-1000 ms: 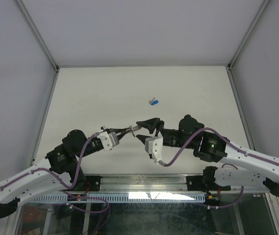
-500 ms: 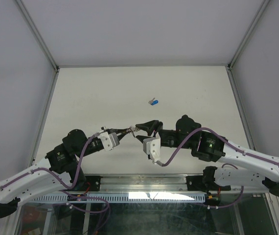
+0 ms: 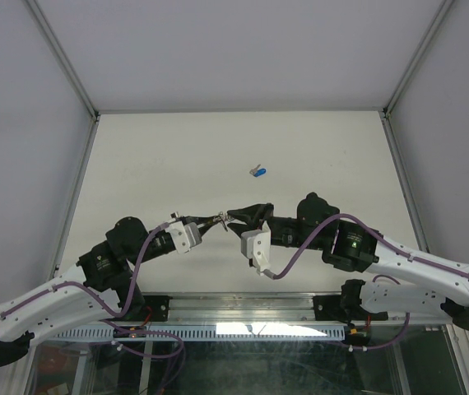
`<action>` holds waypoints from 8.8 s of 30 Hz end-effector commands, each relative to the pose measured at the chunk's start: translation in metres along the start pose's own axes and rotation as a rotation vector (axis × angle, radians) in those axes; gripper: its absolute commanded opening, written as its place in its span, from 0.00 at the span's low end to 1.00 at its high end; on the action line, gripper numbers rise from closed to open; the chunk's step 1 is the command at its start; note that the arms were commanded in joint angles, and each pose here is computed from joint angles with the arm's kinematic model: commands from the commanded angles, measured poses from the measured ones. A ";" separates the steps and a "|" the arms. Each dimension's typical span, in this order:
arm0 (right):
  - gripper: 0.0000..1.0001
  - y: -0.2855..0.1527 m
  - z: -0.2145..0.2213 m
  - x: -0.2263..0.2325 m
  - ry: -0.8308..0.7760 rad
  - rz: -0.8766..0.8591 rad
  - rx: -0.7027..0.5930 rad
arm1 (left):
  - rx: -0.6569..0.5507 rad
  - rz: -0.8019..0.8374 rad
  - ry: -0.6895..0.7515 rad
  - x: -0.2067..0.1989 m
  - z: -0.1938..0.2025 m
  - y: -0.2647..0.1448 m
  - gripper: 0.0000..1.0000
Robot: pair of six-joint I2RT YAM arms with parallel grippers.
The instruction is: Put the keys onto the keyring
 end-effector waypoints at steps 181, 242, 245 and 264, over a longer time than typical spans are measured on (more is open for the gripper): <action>0.28 -0.007 -0.007 -0.026 0.036 0.150 -0.004 | 0.030 -0.084 0.051 0.027 -0.006 -0.001 0.00; 0.41 -0.038 -0.042 -0.009 0.604 0.004 -0.143 | -0.075 -0.067 0.163 0.020 -0.017 -0.010 0.00; 0.41 -0.037 -0.043 -0.006 0.624 -0.011 -0.186 | -0.088 -0.070 0.177 0.021 -0.020 -0.013 0.00; 0.38 -0.019 -0.041 -0.002 0.606 -0.003 -0.365 | -0.156 -0.104 0.256 0.027 -0.033 -0.017 0.00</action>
Point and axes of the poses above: each gripper's point midway between its finger pads, its own y axis out along the fingers, its own x axis along the line the jaws close on, z = x × y, the point moved 1 cm from there along -y, back along the fingers, and after that the axes turned 15 degrees about y, right-handed, at the moved point
